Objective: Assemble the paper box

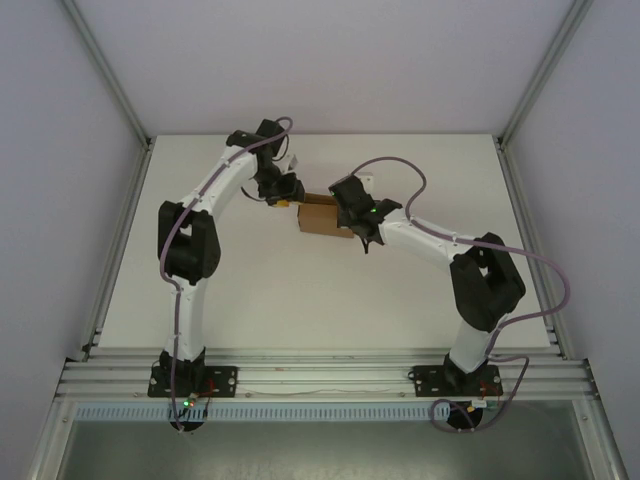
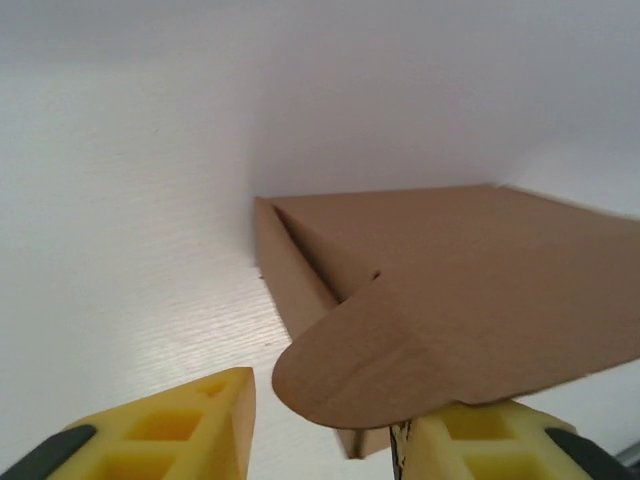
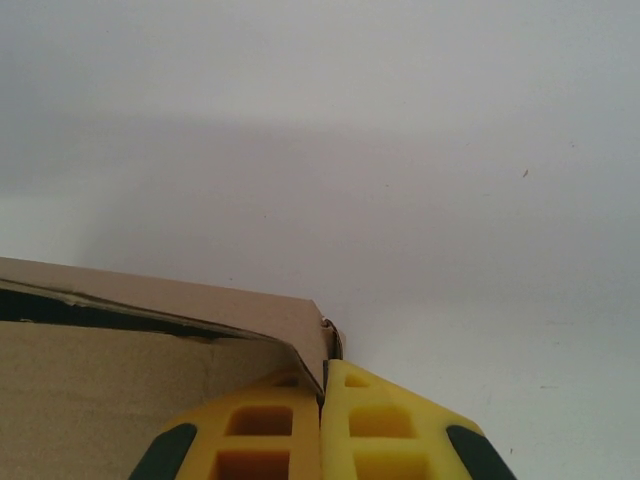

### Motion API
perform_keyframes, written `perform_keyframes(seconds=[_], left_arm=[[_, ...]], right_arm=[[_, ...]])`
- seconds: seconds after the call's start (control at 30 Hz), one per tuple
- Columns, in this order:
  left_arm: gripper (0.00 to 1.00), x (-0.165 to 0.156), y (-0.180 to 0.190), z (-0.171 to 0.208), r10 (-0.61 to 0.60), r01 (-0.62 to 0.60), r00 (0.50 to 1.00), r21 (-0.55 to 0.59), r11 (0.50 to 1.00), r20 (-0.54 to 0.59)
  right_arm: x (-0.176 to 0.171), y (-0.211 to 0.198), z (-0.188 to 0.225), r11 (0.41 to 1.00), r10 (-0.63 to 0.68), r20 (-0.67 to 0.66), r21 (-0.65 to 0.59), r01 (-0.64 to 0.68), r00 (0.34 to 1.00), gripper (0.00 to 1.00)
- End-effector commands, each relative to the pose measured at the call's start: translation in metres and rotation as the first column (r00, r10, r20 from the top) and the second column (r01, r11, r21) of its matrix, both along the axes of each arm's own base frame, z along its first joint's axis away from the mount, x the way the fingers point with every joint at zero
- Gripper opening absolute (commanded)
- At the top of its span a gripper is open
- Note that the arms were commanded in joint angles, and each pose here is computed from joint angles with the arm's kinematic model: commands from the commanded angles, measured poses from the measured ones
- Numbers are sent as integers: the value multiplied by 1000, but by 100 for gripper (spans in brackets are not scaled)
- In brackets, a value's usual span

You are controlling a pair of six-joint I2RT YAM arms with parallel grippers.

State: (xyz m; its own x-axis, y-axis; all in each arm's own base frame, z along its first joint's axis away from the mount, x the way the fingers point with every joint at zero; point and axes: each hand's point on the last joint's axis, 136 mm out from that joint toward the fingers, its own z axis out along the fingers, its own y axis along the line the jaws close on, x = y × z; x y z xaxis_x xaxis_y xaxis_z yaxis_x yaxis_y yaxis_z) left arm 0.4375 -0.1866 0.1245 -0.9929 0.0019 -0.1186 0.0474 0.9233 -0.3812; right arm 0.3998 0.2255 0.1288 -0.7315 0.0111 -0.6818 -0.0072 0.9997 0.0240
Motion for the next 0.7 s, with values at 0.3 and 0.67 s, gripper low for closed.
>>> perform_keyframes(seconds=[0.3, 0.67], left_arm=[[44, -2, 15, 23, -105, 88, 985, 124, 988, 139], [54, -16, -28, 20, -4, 17, 963, -45, 999, 268]], right_arm=[[-37, -26, -70, 975, 54, -222, -201, -100, 974, 0], [-28, -6, -59, 976, 131, -214, -144, -164, 968, 0]])
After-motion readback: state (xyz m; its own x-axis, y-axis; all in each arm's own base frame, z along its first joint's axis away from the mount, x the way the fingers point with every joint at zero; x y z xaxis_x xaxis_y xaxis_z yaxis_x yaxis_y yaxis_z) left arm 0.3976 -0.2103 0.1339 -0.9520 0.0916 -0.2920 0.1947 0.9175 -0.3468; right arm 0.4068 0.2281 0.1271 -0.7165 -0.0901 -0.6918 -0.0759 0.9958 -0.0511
